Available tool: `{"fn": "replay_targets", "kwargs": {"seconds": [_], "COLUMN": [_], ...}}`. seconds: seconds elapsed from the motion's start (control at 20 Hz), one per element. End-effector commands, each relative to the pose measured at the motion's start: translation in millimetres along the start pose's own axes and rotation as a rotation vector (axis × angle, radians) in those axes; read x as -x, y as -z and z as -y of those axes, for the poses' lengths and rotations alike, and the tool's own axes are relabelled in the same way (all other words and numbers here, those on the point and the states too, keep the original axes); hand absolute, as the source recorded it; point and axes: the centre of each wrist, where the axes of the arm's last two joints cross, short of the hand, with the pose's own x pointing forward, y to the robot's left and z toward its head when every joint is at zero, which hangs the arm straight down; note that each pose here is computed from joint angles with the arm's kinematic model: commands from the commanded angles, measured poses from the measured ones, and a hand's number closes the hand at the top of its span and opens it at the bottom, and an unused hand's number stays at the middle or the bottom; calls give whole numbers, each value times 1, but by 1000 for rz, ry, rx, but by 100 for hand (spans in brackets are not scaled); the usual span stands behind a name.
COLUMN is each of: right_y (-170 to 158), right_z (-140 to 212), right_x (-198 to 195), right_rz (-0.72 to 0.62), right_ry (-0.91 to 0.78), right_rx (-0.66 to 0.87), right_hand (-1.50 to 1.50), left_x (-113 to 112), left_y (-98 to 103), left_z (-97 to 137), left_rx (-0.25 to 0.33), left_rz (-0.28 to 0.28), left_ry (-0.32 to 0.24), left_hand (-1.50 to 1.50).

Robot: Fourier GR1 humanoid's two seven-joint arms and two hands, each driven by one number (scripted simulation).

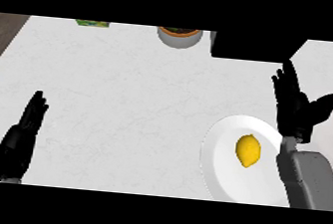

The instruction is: Pick the lemon from the plate and place it in the plate

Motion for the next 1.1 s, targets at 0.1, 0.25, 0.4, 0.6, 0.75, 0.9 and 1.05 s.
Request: {"fn": "replay_targets", "kwargs": {"seconds": [0.1, 0.25, 0.4, 0.6, 0.75, 0.9, 1.05], "right_y": [1, 18, 6, -52, -78, -88, -104], "right_z": [41, 87, 136, 121, 127, 144, 139], "right_x": [-53, -116, -73, -28, -44, -58, -63], "right_rz": [167, 322, 210, 304, 325, 285, 148], "right_ry": [-121, -265, -609, -485, -471, -568, -677], "right_rx": [2, 68, 388, 445, 392, 335, 216], "right_hand": [150, 150, 150, -150, -150, -150, -150], "left_x": [10, 31, 23, 13, 3, 15, 6], "left_y": [-3, -18, -19, -13, 1, -3, -3], "left_z": [9, 25, 53, 62, 64, 71, 70], "left_rx": [53, 113, 181, 216, 228, 238, 230], "left_rz": [-182, -365, -340, -361, -339, -356, -350], "left_ry": [-59, -139, -196, -198, -227, -203, -215], "left_hand": [0, 0, 0, 0, 0, 0, 0]}}
